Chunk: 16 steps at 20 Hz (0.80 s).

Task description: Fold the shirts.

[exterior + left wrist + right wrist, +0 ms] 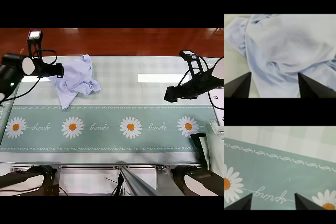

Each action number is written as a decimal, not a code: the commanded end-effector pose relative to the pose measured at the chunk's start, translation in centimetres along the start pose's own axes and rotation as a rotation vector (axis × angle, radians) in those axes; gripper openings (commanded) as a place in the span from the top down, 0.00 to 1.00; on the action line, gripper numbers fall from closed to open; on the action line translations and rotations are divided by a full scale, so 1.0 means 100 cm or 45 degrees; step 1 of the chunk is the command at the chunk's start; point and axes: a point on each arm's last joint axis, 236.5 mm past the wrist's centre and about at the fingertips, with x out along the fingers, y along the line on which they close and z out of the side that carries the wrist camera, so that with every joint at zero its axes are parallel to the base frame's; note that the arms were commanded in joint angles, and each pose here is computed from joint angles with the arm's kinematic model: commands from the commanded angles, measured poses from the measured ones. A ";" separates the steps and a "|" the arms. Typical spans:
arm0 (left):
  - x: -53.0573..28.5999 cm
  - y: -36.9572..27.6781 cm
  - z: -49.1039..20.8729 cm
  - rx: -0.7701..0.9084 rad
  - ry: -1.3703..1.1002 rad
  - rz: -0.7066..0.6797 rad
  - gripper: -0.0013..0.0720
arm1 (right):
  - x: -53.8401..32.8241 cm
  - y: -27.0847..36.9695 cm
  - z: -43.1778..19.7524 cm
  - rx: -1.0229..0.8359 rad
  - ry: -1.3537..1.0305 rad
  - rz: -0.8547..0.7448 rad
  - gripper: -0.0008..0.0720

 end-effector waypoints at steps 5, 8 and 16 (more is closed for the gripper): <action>0.093 -0.012 -0.025 -0.281 0.079 -0.174 0.00 | 0.000 -0.002 0.009 0.011 -0.045 -0.009 0.18; 0.102 -0.031 -0.006 -0.413 -0.017 -0.290 0.00 | 0.000 -0.002 0.010 0.011 -0.051 -0.010 0.18; 0.126 -0.059 -0.040 -0.527 0.136 -0.365 0.95 | 0.000 -0.001 0.012 0.016 -0.064 -0.006 0.18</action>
